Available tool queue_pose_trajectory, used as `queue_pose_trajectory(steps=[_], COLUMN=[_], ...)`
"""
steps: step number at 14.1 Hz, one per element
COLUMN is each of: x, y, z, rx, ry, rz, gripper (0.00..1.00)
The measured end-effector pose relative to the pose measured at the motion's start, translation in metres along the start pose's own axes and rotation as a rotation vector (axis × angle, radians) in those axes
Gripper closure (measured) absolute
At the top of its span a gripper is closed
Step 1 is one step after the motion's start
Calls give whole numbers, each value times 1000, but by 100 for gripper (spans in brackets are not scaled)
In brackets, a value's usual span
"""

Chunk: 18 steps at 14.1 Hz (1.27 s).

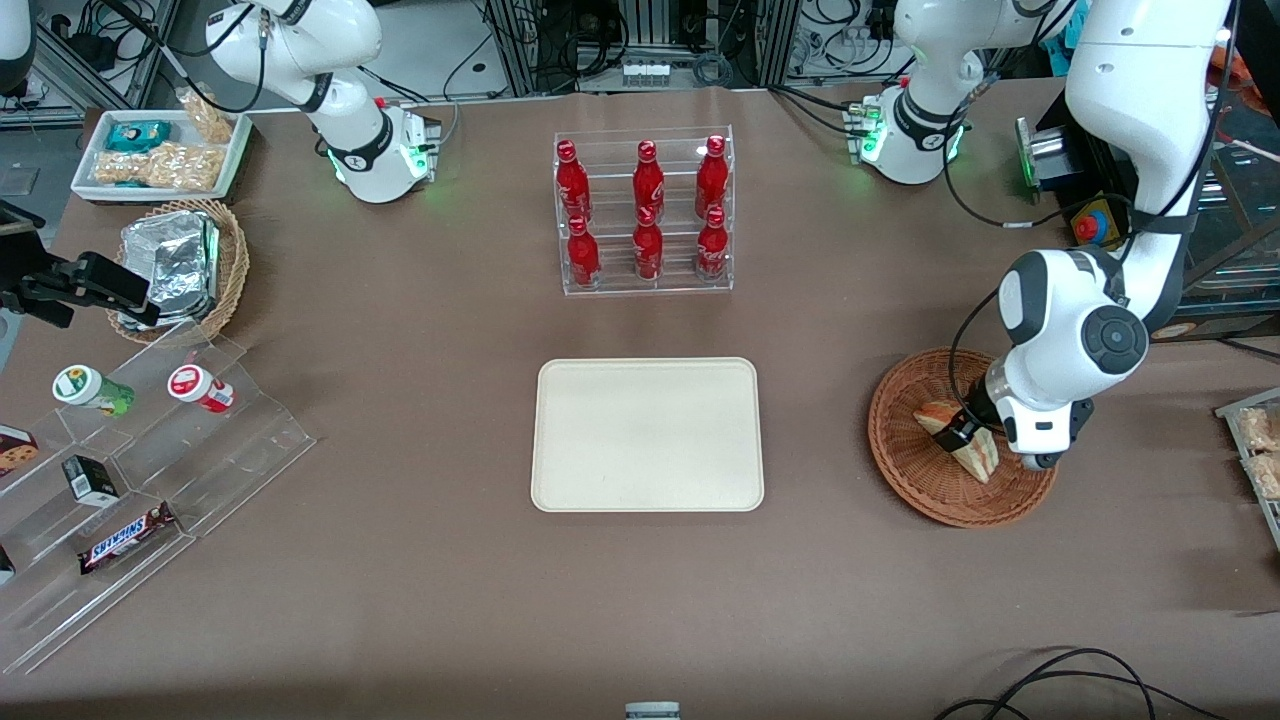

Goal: Place sandwich from basket to tray
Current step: 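Lower the open left gripper onto the sandwich in the wicker basket, then close the left gripper on the wrapped sandwich and lift it, then carry the sandwich with the left gripper over to the cream tray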

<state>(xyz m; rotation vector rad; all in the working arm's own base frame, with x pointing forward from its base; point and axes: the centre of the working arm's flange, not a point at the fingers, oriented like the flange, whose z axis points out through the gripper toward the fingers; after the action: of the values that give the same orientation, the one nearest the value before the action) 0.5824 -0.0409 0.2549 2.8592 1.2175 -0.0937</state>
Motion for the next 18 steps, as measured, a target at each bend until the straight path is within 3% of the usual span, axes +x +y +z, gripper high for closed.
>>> queue_pose_trajectory(steps=[2, 5, 7, 10, 13, 18], x=[2, 11, 15, -10, -71, -198], y=[1, 9, 16, 42, 91, 189], z=[-7, -45, -85, -123, -114, -44], rx=[26, 136, 203, 241, 225, 60], ry=[5, -31, -53, -68, -43, 35], rz=[20, 46, 53, 104, 230, 512], gripper=[47, 70, 75, 81, 86, 86])
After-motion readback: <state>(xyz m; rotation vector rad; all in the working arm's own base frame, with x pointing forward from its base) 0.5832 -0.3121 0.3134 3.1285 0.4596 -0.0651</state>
